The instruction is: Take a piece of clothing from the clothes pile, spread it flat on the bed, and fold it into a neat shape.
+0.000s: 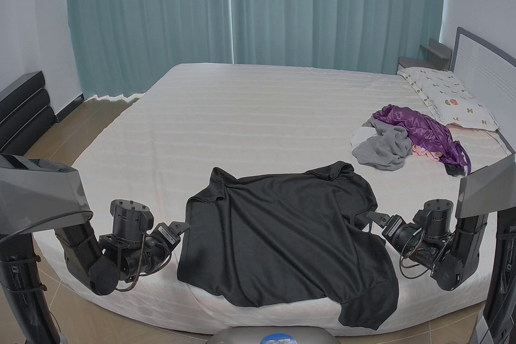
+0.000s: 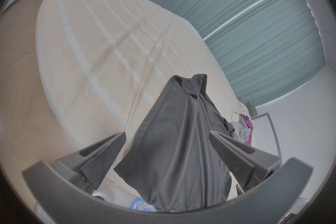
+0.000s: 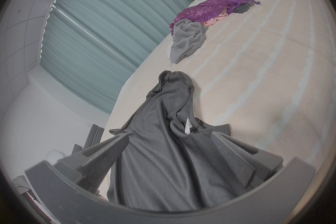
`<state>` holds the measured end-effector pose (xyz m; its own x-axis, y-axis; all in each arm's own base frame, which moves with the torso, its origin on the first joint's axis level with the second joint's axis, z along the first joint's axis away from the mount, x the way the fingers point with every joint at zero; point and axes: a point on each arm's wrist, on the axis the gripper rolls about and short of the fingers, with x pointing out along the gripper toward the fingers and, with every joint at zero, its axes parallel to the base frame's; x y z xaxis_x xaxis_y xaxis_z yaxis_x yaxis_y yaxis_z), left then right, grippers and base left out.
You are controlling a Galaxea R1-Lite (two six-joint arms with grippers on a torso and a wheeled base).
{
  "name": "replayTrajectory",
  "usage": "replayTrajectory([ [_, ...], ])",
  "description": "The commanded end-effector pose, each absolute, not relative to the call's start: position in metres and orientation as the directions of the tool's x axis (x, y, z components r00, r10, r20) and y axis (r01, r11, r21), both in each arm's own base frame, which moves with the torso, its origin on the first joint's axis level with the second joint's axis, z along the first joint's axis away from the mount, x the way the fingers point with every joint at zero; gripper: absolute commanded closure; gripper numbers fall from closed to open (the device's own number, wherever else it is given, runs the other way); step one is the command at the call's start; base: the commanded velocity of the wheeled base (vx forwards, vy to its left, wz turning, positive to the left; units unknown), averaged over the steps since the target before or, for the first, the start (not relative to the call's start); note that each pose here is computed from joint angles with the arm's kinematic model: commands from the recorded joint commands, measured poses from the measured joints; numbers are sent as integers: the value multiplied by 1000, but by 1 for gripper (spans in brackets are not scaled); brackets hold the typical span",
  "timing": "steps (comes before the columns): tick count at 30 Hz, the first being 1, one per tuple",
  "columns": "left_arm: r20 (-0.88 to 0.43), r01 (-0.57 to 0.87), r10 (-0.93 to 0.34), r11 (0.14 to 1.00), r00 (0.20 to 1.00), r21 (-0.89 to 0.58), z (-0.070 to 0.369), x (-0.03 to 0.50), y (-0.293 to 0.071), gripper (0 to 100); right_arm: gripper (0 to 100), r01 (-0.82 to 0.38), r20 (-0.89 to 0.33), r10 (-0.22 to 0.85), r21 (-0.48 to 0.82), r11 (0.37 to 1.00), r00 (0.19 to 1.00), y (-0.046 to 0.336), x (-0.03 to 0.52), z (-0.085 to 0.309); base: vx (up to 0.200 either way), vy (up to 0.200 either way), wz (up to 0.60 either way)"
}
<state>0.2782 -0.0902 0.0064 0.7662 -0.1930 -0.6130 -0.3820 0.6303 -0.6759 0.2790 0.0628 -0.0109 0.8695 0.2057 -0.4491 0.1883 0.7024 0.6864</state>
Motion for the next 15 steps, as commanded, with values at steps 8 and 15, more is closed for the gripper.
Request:
replayTrajectory([
  [8, -602, -387, -197, 606, 774, -695, 9, 280, -91, 0, 0, 191, -455, 208, 684, 704, 866, 64, 278, -13, 0, -75, 0],
  [15, -604, -389, -195, 608, 772, -693, 9, 279, -91, 0, 0, 191, -458, 209, 683, 705, 864, 64, 278, -13, 0, -200, 0],
])
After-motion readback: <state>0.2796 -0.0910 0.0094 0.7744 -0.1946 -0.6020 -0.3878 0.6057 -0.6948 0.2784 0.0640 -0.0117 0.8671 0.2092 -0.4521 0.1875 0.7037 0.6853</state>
